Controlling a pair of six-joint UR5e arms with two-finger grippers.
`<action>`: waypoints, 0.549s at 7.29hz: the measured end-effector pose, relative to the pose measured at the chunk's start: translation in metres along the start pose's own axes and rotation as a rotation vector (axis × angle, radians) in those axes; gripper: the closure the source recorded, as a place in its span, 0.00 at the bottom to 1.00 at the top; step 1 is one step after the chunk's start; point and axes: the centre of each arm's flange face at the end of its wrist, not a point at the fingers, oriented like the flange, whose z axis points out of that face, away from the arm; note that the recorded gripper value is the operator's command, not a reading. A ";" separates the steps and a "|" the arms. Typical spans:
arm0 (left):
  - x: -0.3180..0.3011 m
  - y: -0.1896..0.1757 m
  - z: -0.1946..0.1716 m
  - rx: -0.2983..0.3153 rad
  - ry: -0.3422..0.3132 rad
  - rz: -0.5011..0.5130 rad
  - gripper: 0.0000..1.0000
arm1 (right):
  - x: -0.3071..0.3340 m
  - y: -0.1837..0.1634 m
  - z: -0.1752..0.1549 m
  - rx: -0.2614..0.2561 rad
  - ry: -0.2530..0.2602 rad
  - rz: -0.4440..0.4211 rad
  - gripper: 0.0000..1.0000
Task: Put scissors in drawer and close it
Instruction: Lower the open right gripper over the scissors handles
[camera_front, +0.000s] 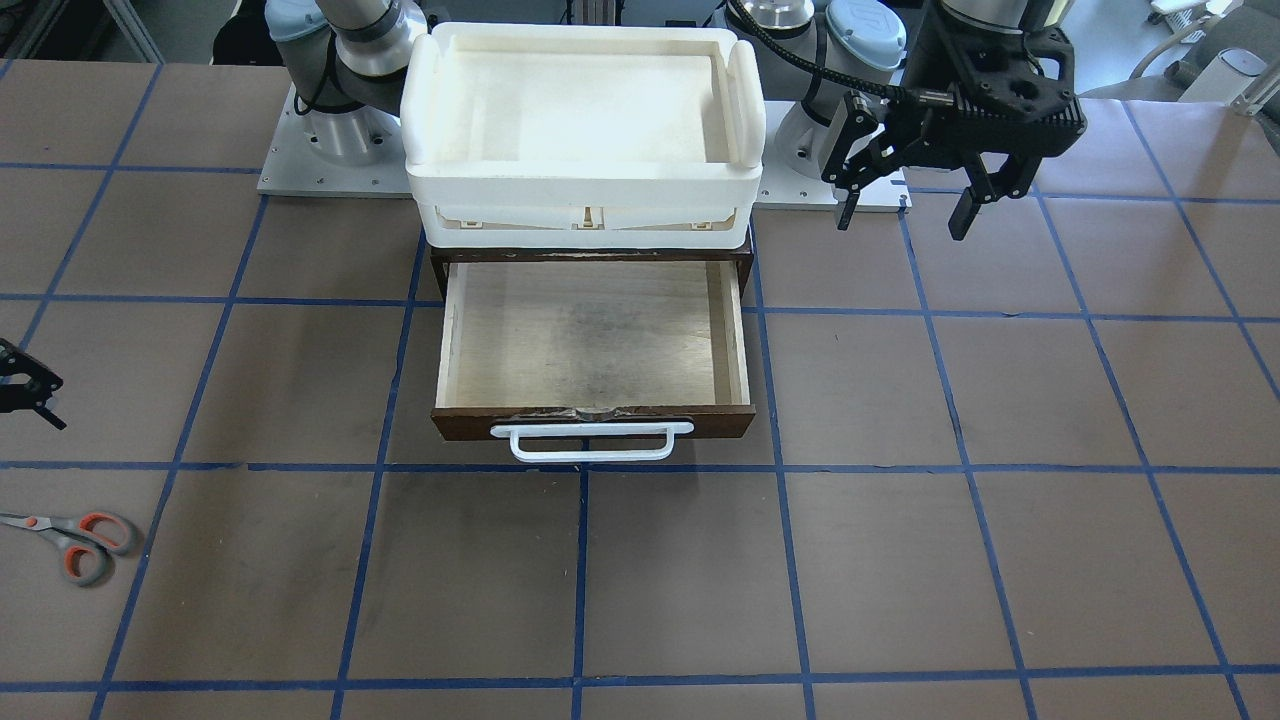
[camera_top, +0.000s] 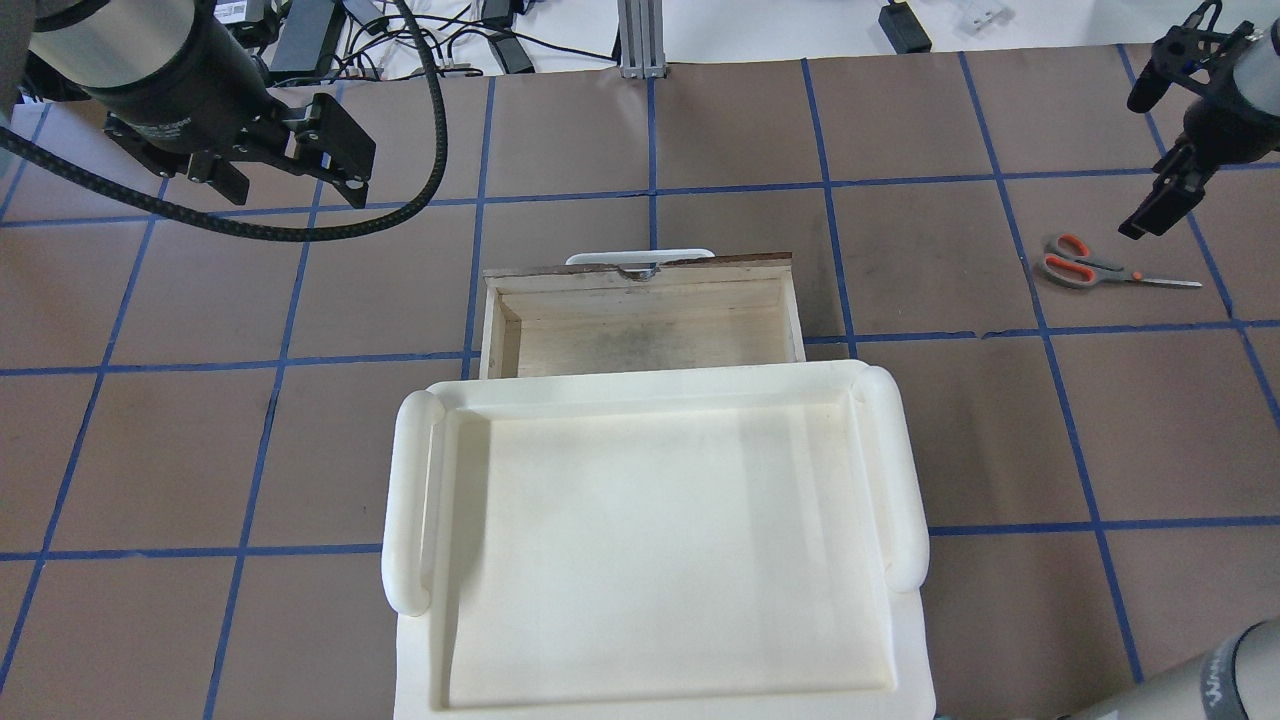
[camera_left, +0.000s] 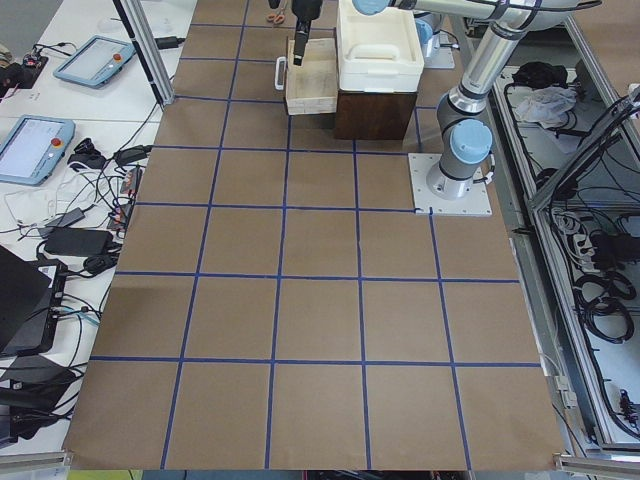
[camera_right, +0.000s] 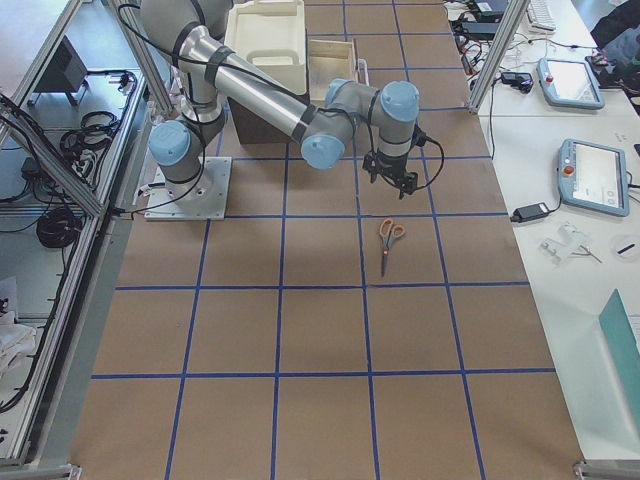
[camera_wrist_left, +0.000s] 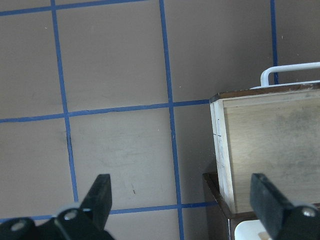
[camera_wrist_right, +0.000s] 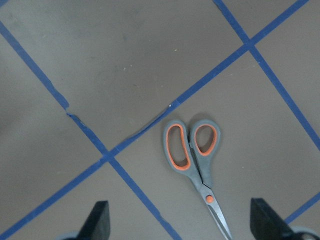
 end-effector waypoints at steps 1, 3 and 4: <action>0.000 0.000 0.000 -0.001 0.000 0.000 0.00 | 0.013 0.009 0.019 -0.004 0.016 -0.071 0.00; 0.000 0.000 0.000 -0.002 0.000 0.000 0.00 | 0.033 0.017 0.055 -0.011 0.054 -0.230 0.00; 0.000 0.000 0.001 -0.002 0.000 0.000 0.00 | 0.038 0.021 0.070 -0.011 0.052 -0.259 0.01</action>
